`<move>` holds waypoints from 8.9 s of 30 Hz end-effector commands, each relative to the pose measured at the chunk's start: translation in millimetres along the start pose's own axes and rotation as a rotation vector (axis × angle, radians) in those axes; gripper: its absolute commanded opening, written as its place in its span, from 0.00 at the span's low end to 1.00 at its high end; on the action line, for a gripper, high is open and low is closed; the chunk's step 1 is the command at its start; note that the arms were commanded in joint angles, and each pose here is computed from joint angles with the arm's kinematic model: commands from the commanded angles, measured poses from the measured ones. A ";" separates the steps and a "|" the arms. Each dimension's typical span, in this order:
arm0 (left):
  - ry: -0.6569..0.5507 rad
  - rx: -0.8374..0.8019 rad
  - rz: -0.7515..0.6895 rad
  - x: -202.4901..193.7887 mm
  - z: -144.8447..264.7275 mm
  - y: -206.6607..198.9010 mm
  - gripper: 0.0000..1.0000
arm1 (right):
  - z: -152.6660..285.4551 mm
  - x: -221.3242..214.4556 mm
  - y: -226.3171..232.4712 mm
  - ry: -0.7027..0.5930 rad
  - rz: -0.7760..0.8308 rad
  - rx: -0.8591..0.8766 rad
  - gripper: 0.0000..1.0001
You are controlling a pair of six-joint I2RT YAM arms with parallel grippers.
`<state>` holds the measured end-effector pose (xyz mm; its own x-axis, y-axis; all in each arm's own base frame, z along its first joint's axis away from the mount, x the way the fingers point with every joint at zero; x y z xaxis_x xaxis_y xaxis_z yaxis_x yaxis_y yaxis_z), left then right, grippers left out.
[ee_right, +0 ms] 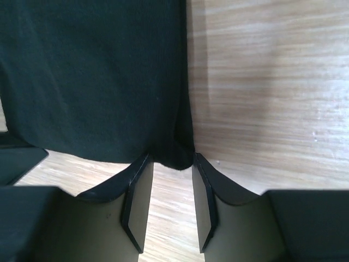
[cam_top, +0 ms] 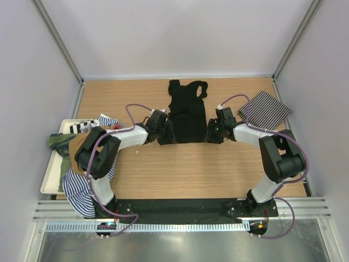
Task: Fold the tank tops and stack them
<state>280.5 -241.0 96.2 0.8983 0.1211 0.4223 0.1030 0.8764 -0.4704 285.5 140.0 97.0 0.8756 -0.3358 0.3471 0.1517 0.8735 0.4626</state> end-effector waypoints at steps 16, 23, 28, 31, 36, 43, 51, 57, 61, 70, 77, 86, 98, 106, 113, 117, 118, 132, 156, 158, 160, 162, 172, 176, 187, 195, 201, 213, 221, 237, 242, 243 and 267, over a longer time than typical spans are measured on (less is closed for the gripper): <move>-0.024 0.015 0.025 -14.6 13.0 8.6 0.00 | 21.1 -8.1 -9.7 -0.044 0.004 -0.023 0.01; 0.011 0.020 -0.014 -59.3 36.8 6.2 0.00 | 47.4 -44.6 -22.6 0.013 -0.009 0.020 0.01; 0.015 0.002 -0.008 -80.2 51.0 3.8 0.04 | 66.0 -66.6 -31.9 0.031 0.007 0.028 0.31; 0.007 0.010 -0.004 -90.4 56.8 5.6 0.32 | 73.7 -75.2 -34.8 0.029 0.006 0.052 0.45; -0.037 0.001 -0.009 -98.1 68.3 1.0 0.45 | 79.2 -73.8 -29.1 0.014 0.010 0.098 0.46; -0.119 -0.040 -0.008 -76.1 84.7 -17.9 0.47 | 75.4 -62.5 -12.2 0.047 0.028 0.194 0.43; -0.085 0.017 -0.002 -65.7 66.9 -17.4 0.38 | 55.9 -58.3 -12.6 0.091 0.013 0.174 0.43; -0.054 0.089 0.008 -72.7 51.0 -1.2 0.25 | 40.6 -63.4 -22.3 0.106 0.008 0.132 0.30; -0.028 0.129 0.005 -81.9 44.1 9.8 0.10 | 37.5 -66.7 -28.5 0.100 -0.003 0.094 0.05; -0.040 0.109 0.000 -84.4 55.0 10.8 0.27 | 43.3 -67.2 -29.4 0.089 0.005 0.088 0.04; -0.059 0.119 0.005 -87.1 72.9 15.7 0.39 | 44.0 -67.3 -29.4 0.092 0.001 0.088 0.05; -0.033 0.041 0.024 -87.3 54.4 6.9 0.48 | 45.1 -67.6 -28.1 0.092 0.003 0.094 0.06; 0.017 0.092 0.045 -98.5 41.6 10.4 0.21 | 47.2 -66.1 -26.5 0.091 0.001 0.098 0.06; 0.031 0.101 0.023 -105.1 40.2 6.3 0.00 | 51.5 -65.5 -24.8 0.100 0.016 0.093 0.05; -0.010 0.070 -0.030 -39.8 62.1 -25.4 0.00 | 70.2 -12.7 21.0 0.030 0.043 0.145 0.01; -0.096 0.068 -0.065 -22.6 109.2 -44.6 0.00 | 111.5 -1.2 41.1 -0.040 0.042 0.183 0.01; -0.089 0.056 -0.054 -27.8 111.8 -45.7 0.00 | 115.6 -6.4 38.4 -0.044 0.036 0.184 0.01; 0.084 0.076 -0.066 -154.1 103.9 -19.3 0.00 | 112.3 -109.6 -30.5 0.124 -0.045 0.145 0.01; -0.008 -0.134 -0.104 -130.5 202.1 -75.4 0.00 | 211.4 -72.0 20.4 -0.075 0.030 0.280 0.01; -0.012 -0.152 -0.107 -131.2 207.4 -79.6 0.00 | 221.0 -68.8 24.7 -0.096 0.038 0.292 0.01; -0.010 -0.173 -0.106 -133.7 212.3 -84.5 0.00 | 226.3 -68.3 26.0 -0.104 0.040 0.297 0.01; -0.016 -0.181 -0.112 -134.6 214.6 -87.6 0.00 | 231.7 -67.0 27.2 -0.124 0.044 0.302 0.01; -0.041 -0.290 -0.063 -131.3 227.2 -97.7 0.00 | 247.1 -59.0 33.5 -0.182 0.047 0.306 0.01; -0.019 -0.299 -0.055 -133.1 225.2 -101.6 0.00 | 247.6 -57.0 35.0 -0.183 0.051 0.304 0.01; -0.046 -0.388 -0.050 -131.2 227.9 -119.8 0.00 | 256.9 -52.1 37.6 -0.233 0.048 0.303 0.01; -0.087 -0.359 0.017 -105.7 223.6 -108.4 0.00 | 241.1 -28.7 52.9 -0.258 0.038 0.298 0.01; -0.121 -0.352 0.059 -83.7 221.2 -98.4 0.00 | 231.1 -8.1 68.6 -0.264 0.041 0.303 0.01; -0.117 -0.325 0.133 -22.3 201.3 -63.3 0.00 | 195.6 31.9 94.8 -0.259 0.059 0.289 0.01; -0.091 -0.331 0.200 21.5 168.9 -36.6 0.00 | 140.7 76.7 113.5 -0.278 0.078 0.224 0.01; -0.017 -0.262 0.375 134.9 50.4 33.5 0.86 | 2.8 161.9 131.0 -0.348 0.062 0.110 0.56; -0.076 -0.179 0.273 134.7 73.2 28.5 0.93 | 25.3 142.8 111.1 -0.390 0.099 0.057 0.58; -0.063 -0.167 0.266 130.5 74.6 27.6 0.91 | 27.1 140.0 104.4 -0.390 0.092 0.021 0.58; -0.010 -0.062 0.232 114.2 -10.0 50.2 0.71 | -67.1 122.5 66.3 -0.037 0.195 0.136 0.57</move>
<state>377.4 -183.4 112.8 0.9128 0.3256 0.2463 -0.1248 0.7970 -0.5910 418.1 171.4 109.6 0.8724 -0.2110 0.4409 0.0009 0.9027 0.4303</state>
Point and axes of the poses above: each gripper's point midway between its finger pads, its own z axis back along the fingers, its own y axis along the line the jaws close on, x = y × z, the point moved 9 cm from there along z, back along the fingers, and after that the axes turned 5 degrees about -z, right-handed, at the moved point
